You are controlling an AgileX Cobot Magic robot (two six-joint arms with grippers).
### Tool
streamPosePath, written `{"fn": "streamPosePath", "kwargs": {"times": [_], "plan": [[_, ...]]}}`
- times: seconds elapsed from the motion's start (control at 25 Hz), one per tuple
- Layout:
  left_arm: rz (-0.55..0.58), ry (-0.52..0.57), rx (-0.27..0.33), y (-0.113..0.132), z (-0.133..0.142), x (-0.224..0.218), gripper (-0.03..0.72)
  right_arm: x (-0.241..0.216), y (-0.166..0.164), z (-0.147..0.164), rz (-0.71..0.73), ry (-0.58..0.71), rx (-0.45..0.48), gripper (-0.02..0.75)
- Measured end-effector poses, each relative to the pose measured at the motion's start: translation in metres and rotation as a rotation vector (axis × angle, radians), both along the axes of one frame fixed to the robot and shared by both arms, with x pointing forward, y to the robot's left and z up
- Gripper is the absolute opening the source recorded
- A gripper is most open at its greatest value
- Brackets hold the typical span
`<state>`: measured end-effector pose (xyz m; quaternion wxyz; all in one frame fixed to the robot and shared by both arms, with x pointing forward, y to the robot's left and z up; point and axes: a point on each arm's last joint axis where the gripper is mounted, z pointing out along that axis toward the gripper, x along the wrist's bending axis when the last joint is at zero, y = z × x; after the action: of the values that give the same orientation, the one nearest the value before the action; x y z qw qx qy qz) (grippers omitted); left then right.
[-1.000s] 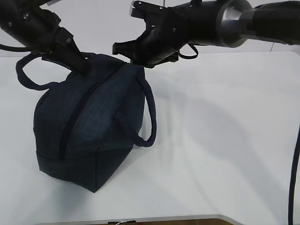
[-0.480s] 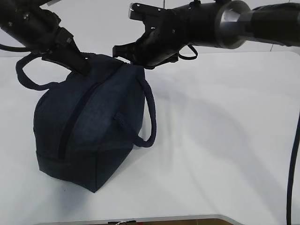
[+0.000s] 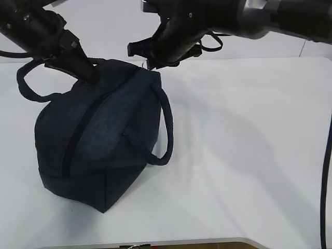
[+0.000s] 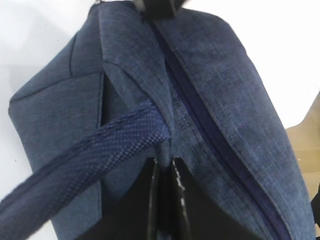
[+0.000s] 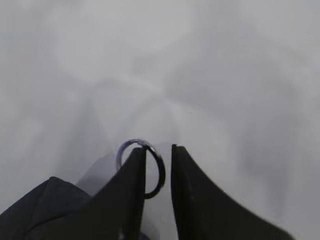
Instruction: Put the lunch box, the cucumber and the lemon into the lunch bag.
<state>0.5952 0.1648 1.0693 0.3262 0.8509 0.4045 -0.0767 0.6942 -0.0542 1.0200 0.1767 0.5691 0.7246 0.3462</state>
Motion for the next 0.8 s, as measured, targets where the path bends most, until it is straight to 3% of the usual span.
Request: {"fn": "streamPosePath", "kwargs": {"times": [0.16, 0.28, 0.52, 0.8], "plan": [[-0.001, 0.005, 0.011, 0.001, 0.001, -0.002, -0.001, 0.003, -0.002, 0.015, -0.003, -0.019, -0.007, 0.365], [0.012, 0.022, 0.041, 0.004, 0.0, -0.003, 0.071, 0.003, -0.004, 0.025, -0.007, -0.002, -0.027, 0.472], [0.039, 0.05, 0.063, 0.006, 0.0, -0.004, 0.312, -0.002, -0.01, 0.053, 0.018, 0.026, -0.101, 0.507], [0.039, 0.054, 0.078, 0.007, 0.002, -0.004, 0.343, -0.009, -0.016, 0.09, 0.043, 0.016, -0.138, 0.508]]}}
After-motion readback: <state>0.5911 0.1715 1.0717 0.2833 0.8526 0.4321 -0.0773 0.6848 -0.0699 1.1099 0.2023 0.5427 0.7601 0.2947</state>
